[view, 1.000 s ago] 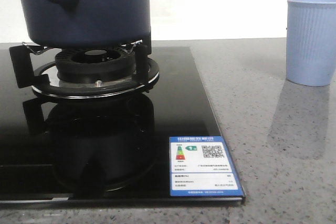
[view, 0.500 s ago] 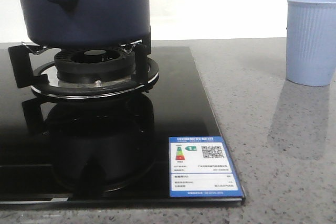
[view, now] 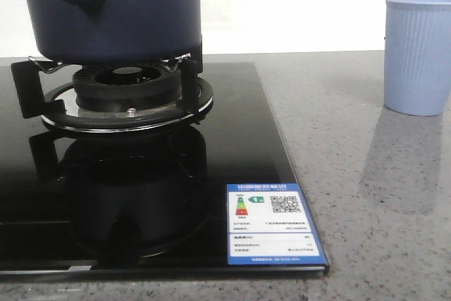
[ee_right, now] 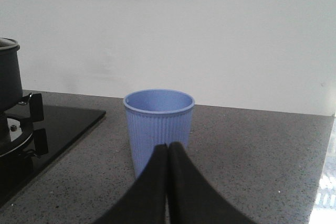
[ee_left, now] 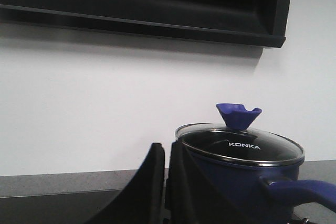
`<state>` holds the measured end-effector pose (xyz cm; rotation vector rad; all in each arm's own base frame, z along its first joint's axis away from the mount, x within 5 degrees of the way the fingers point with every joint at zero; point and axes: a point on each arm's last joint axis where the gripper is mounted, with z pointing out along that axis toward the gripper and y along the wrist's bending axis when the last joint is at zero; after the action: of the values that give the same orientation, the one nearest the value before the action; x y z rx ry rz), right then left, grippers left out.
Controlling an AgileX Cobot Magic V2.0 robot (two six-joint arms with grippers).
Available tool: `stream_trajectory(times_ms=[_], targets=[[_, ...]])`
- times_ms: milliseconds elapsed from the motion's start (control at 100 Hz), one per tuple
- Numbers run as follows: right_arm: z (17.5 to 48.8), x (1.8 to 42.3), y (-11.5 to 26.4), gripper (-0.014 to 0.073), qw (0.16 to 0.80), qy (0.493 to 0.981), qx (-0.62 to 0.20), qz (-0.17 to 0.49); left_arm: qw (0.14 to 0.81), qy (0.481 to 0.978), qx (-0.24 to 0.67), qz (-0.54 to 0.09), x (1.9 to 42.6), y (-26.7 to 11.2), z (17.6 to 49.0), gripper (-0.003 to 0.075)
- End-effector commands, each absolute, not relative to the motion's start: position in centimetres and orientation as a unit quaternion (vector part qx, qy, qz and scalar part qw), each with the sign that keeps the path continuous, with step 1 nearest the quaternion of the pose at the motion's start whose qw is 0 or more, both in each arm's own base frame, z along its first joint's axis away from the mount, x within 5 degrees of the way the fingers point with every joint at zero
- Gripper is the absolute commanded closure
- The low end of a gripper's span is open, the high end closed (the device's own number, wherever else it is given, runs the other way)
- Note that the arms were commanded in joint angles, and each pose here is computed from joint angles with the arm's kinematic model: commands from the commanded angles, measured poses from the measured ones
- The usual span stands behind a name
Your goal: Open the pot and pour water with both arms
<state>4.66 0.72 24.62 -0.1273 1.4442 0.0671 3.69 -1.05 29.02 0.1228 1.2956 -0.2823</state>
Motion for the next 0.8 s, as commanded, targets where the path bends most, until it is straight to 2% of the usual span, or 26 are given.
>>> stream_trajectory(times_ms=[0, 120, 200, 310, 600, 650, 790], targets=[[26.3, 4.1, 0.5, 0.0656, 0.788, 0.613, -0.045, 0.026, 0.809, 0.571, 0.041, -0.131, 3.5, -0.8, 30.3, 0.0736], [26.3, 4.1, 0.5, 0.0656, 0.788, 0.613, -0.045, 0.026, 0.808, 0.575, 0.046, -0.125, 3.6, -0.8, 30.1, 0.0736], [26.3, 4.1, 0.5, 0.0656, 0.788, 0.613, -0.045, 0.026, 0.807, 0.580, 0.079, -0.071, 3.9, -0.8, 29.2, 0.0736], [26.3, 4.1, 0.5, 0.0656, 0.788, 0.613, -0.045, 0.026, 0.800, 0.595, 0.066, -0.047, 4.1, -0.7, 27.3, 0.0736], [26.3, 4.1, 0.5, 0.0656, 0.788, 0.613, -0.045, 0.026, 0.754, 0.654, 0.020, -0.049, 5.4, -0.5, 21.3, 0.0736], [26.3, 4.1, 0.5, 0.0656, 0.788, 0.613, -0.045, 0.026, 0.738, 0.672, 0.022, -0.050, 5.4, -0.6, 21.0, 0.0736], [26.3, 4.1, 0.5, 0.0656, 0.788, 0.613, -0.045, 0.026, 0.735, 0.676, 0.029, -0.044, 5.4, -0.6, 20.8, 0.0736]])
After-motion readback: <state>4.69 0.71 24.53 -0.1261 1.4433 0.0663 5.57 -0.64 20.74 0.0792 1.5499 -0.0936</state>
